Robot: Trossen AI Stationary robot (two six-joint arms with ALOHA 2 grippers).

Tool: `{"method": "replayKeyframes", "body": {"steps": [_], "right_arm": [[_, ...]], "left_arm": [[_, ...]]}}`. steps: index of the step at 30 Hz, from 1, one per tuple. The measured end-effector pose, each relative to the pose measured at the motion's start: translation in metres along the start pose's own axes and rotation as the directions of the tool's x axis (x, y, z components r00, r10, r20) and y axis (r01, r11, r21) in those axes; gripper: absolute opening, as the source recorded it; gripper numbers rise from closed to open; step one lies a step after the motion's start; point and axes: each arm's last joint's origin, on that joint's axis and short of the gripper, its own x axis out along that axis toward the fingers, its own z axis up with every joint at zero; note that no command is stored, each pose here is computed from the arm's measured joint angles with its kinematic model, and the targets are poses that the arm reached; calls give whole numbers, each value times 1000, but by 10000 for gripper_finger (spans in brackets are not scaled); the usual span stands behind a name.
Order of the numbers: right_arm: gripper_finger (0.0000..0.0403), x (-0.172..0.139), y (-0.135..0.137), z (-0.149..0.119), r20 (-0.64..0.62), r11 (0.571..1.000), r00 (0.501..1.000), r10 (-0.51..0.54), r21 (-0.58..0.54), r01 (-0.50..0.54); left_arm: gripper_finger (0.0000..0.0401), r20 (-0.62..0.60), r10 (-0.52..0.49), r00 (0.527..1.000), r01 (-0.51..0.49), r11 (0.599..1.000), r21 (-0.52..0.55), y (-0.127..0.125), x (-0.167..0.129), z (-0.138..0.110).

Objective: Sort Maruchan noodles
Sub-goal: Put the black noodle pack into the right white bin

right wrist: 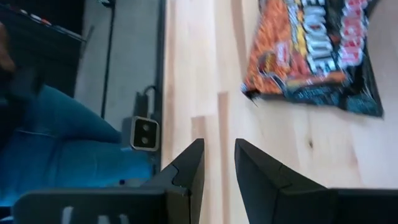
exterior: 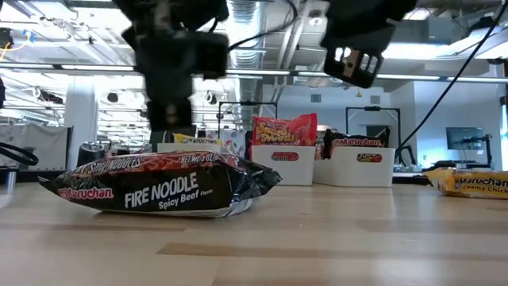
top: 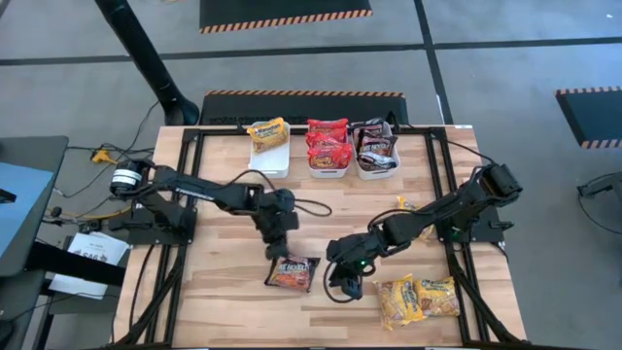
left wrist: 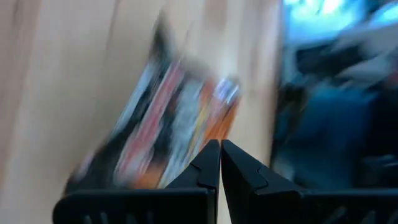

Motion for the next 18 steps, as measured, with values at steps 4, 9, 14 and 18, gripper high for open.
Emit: {"method": "replayKeyframes", "body": {"steps": [4,9,14,18], "right_arm": [[116,0,-4,-3,-37,999,999,-35,12,35],[116,-2,-10,-1,-44,998,997,-59,16,60],[116,-5,-20,7,-7,992,995,-103,78,103],[116,-9,-33,14,4,974,991,-134,186,131]], "left_arm": [[0,-209,173,963,-172,985,22,-4,-4,-18],[0,-271,209,940,-200,978,59,-7,8,-38],[0,-178,212,961,-207,977,48,-11,19,-38],[0,-145,203,968,-201,979,32,-11,20,-37]]}}
